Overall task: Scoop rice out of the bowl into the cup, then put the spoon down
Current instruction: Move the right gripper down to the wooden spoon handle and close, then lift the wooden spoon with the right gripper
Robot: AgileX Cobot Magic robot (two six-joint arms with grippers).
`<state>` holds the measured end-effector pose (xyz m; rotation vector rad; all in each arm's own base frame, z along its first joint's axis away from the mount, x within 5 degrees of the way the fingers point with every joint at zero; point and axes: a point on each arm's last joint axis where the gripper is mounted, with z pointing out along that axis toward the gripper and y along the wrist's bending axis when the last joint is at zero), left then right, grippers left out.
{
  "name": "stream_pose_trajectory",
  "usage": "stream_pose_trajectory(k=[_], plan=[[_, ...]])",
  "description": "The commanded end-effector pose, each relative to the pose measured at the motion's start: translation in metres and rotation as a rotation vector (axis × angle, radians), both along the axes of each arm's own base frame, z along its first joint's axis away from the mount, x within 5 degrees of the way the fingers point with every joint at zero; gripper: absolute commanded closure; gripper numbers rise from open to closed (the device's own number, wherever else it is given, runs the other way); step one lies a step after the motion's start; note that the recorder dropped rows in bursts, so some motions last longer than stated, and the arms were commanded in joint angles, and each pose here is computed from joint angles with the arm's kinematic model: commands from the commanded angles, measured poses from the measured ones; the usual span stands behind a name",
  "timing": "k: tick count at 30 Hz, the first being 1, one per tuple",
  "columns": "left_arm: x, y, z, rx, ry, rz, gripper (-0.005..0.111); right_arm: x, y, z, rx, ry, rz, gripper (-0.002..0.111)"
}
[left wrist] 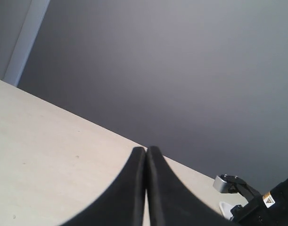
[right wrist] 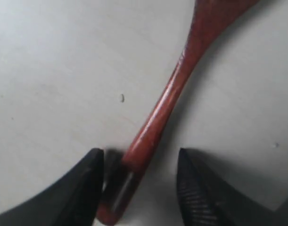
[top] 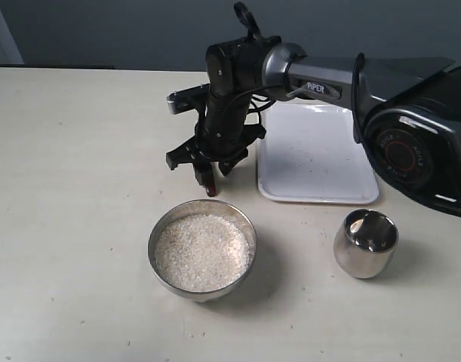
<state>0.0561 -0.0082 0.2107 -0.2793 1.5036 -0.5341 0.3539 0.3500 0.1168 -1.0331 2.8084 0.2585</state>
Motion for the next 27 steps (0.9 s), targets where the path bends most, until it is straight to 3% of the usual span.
stream_pose_trajectory(k=[1, 2, 3, 4, 5, 10, 12, 20, 27], plan=[[-0.001, -0.001, 0.002, 0.002, -0.015, -0.009, 0.106, 0.001, 0.000, -0.008, 0.005, 0.019, -0.024, 0.069], [-0.001, -0.001, 0.002, 0.002, -0.015, -0.009, 0.106, 0.001, 0.001, -0.011, 0.004, 0.025, -0.026, 0.082], [-0.001, -0.001, 0.002, 0.002, -0.015, -0.009, 0.106, 0.001, 0.001, -0.012, 0.003, 0.027, -0.026, 0.088], [-0.001, -0.001, 0.002, 0.002, -0.015, -0.009, 0.106, 0.001, 0.000, -0.012, -0.002, 0.030, -0.024, 0.103], [-0.001, -0.001, 0.002, 0.002, -0.015, -0.009, 0.106, 0.000, 0.000, -0.012, -0.007, 0.033, -0.023, 0.109], [-0.001, -0.001, 0.002, 0.002, -0.015, -0.009, 0.106, 0.000, -0.008, 0.000, -0.089, 0.001, 0.074, 0.109], [-0.001, -0.001, 0.002, 0.002, -0.015, -0.009, 0.106, 0.001, -0.013, 0.020, -0.116, -0.042, 0.153, 0.109], [-0.001, -0.001, 0.002, 0.002, -0.015, -0.009, 0.106, -0.005, -0.033, 0.095, -0.196, -0.168, 0.234, 0.109], [-0.001, -0.001, 0.002, 0.002, -0.015, -0.009, 0.106, -0.015, -0.045, 0.151, -0.156, -0.282, 0.269, 0.109]])
